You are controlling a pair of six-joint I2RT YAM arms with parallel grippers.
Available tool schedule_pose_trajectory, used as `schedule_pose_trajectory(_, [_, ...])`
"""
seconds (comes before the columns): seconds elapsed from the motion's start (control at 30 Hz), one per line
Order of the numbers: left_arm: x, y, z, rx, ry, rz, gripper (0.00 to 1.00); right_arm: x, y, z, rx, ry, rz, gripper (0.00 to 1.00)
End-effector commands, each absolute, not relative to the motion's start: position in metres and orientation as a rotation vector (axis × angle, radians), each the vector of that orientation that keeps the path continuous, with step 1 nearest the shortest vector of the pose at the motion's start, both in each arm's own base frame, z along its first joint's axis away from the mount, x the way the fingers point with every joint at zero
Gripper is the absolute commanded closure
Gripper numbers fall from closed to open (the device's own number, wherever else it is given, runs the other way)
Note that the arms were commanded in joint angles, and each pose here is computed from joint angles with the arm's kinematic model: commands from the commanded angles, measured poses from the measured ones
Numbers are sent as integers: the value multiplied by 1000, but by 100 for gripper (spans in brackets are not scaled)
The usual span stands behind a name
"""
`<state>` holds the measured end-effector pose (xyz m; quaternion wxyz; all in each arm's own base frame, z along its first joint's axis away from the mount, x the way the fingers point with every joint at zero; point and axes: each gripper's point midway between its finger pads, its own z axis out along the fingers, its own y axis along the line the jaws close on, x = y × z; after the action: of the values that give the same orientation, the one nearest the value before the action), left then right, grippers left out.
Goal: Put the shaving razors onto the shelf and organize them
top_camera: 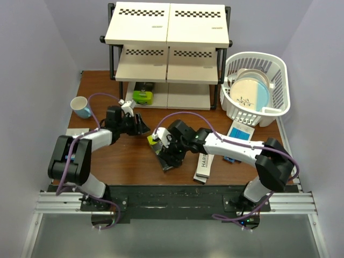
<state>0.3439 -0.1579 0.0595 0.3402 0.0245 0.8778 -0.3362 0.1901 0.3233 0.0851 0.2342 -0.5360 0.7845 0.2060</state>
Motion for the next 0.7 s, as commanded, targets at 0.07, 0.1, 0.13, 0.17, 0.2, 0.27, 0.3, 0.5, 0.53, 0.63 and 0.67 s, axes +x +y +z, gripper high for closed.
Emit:
schedule_pose_trajectory(0.07, [350,-176,79,161,2204,-1020,51,164,308,66,-1639,2178,575,37])
schedule_pose_trajectory(0.1, [340,-176,73,159,2227,-1034,51,169,305,61,-1648,2166,537,38])
schedule_pose_trajectory(0.13, [335,-177,73,166,2224,-1045,51,176,301,58,-1646,2159,477,40])
schedule_pose_trajectory(0.17, [327,-179,78,185,2211,-1068,52,180,299,52,-1663,2153,443,41])
schedule_pose_trajectory(0.2, [316,-179,71,187,2226,-1078,52,187,301,50,-1708,2108,410,44])
schedule_pose_trajectory(0.27, [305,-179,77,201,2197,-1071,51,202,296,29,-1748,2147,337,46])
schedule_pose_trajectory(0.3, [294,-179,70,197,2201,-1071,50,217,304,32,-1729,2143,318,48])
schedule_pose_trajectory(0.5, [248,-191,65,279,2185,-1077,46,320,328,41,-1539,2145,241,49])
schedule_pose_trajectory(0.53, [241,-195,65,300,2177,-1087,45,332,329,42,-1531,2138,218,47])
schedule_pose_trajectory(0.63, [240,-191,80,283,2116,-1072,47,359,332,45,-1539,2110,165,47])
schedule_pose_trajectory(0.67, [246,-185,96,263,2063,-1024,47,361,331,45,-1547,2112,159,47])
